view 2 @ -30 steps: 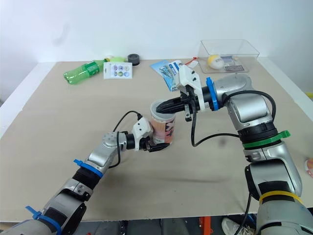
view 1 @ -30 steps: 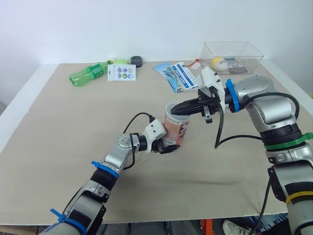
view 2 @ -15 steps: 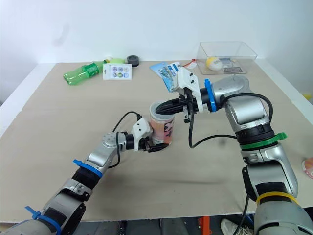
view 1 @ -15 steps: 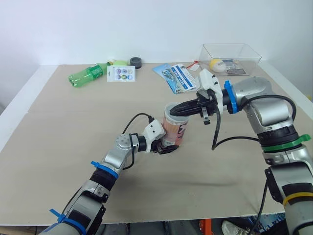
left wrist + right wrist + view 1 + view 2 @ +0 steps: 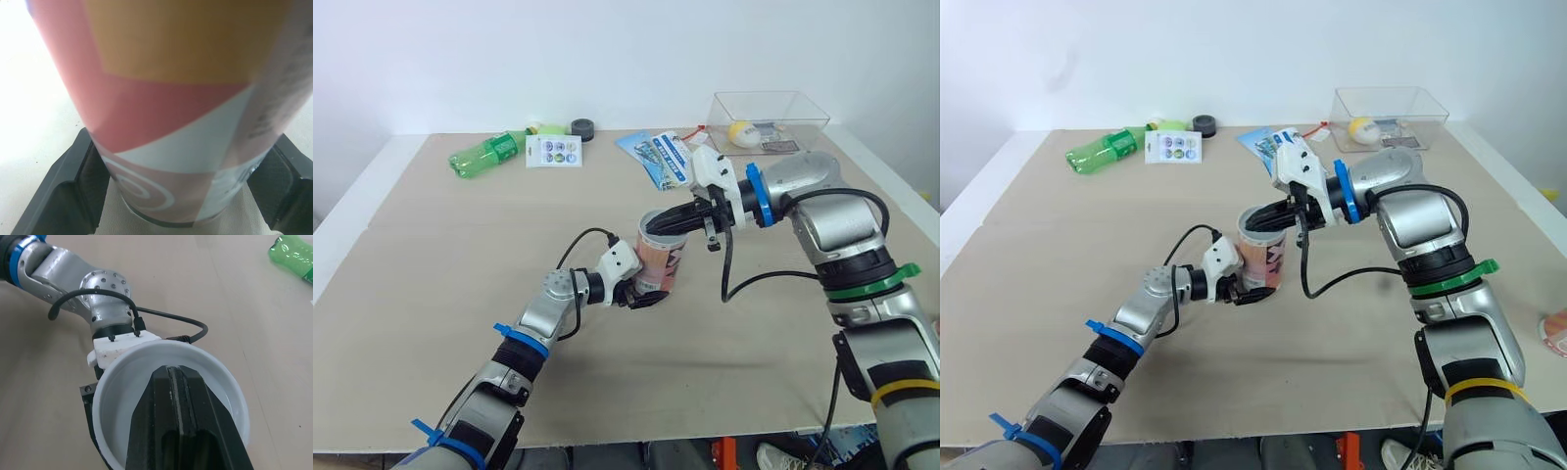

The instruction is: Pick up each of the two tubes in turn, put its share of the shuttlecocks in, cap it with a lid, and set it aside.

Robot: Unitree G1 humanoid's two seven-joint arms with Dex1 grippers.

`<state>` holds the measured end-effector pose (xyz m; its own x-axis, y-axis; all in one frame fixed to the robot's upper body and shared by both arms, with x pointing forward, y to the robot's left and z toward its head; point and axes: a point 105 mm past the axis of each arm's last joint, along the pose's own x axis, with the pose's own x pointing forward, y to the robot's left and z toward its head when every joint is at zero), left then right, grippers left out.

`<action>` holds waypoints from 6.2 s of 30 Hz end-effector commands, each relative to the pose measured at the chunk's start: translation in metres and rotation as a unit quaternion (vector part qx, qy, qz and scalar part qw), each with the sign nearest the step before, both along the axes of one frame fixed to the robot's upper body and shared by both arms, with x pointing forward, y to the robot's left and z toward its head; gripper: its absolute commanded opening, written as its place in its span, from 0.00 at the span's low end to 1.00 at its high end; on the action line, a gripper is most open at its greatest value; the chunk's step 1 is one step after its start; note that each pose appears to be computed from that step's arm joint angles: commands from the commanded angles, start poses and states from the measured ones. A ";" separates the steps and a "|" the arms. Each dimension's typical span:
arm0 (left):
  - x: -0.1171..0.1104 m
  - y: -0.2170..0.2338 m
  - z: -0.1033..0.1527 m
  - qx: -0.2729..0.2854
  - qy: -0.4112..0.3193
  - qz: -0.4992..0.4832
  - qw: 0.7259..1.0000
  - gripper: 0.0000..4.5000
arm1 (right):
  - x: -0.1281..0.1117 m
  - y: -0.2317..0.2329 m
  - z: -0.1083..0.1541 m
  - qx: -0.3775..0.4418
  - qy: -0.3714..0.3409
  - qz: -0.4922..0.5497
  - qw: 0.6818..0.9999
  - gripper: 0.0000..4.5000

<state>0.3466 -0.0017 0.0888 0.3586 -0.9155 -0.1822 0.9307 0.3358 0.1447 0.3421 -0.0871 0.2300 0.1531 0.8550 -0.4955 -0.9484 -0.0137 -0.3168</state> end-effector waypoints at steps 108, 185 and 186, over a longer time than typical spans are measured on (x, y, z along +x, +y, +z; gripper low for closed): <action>-0.035 0.059 0.015 -0.038 -0.057 -0.014 0.998 1.00 | -0.005 0.015 -0.124 0.271 0.052 -0.099 0.956 0.99; -0.056 0.071 0.044 -0.054 -0.088 -0.047 0.994 1.00 | 0.001 -0.277 -0.110 0.332 -0.174 -0.753 0.541 0.86; -0.055 0.071 0.044 -0.053 -0.089 -0.050 0.993 1.00 | 0.000 -0.280 -0.116 0.329 -0.169 -0.760 0.534 0.86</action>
